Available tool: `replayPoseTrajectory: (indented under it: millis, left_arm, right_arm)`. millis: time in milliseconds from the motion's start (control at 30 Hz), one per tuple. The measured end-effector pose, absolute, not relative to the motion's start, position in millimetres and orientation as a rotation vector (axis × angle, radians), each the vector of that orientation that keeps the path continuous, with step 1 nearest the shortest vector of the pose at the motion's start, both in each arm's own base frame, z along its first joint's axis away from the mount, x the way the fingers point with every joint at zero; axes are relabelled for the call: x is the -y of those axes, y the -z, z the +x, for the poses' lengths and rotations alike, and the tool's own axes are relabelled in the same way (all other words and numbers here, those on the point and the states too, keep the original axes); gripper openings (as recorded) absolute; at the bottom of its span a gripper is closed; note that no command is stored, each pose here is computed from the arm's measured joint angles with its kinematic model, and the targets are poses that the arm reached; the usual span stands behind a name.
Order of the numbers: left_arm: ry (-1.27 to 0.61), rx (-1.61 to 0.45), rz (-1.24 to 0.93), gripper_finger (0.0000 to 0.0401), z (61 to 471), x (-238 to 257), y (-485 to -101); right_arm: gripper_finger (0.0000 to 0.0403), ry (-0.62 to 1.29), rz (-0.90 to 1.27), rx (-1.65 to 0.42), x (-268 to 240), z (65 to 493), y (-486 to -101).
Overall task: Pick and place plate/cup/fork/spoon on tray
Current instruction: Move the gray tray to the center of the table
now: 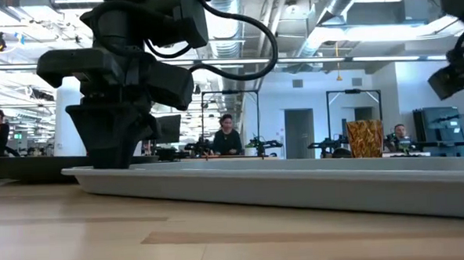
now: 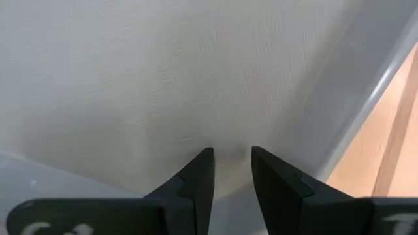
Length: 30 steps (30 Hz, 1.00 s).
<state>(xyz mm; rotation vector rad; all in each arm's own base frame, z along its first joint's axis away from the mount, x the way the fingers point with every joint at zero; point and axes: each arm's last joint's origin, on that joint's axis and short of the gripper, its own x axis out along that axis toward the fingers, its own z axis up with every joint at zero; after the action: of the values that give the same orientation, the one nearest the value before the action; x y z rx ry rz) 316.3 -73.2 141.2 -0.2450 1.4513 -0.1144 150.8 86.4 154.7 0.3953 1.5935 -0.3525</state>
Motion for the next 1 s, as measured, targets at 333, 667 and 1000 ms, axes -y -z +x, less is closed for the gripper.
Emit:
replayPoseTrajectory:
  millis: [333, 667, 1000]
  left_arm:
    - [0.132, -1.443, -0.220, 0.0098, 319.2, 73.6, -143.7]
    - [0.150, -1.343, -0.074, 0.0098, 341.9, 75.7, -179.2]
    - [0.130, -1.274, -0.023, 0.0098, 333.3, 81.5, -203.7]
  right_arm:
    - [0.0008, 0.473, 0.266, -1.589, -65.3, 161.8, -143.9]
    - [0.0008, 0.550, 0.186, -1.504, -45.1, 171.0, -144.3]
    - [0.0008, 0.593, 0.105, -1.460, -24.9, 178.1, -144.7]
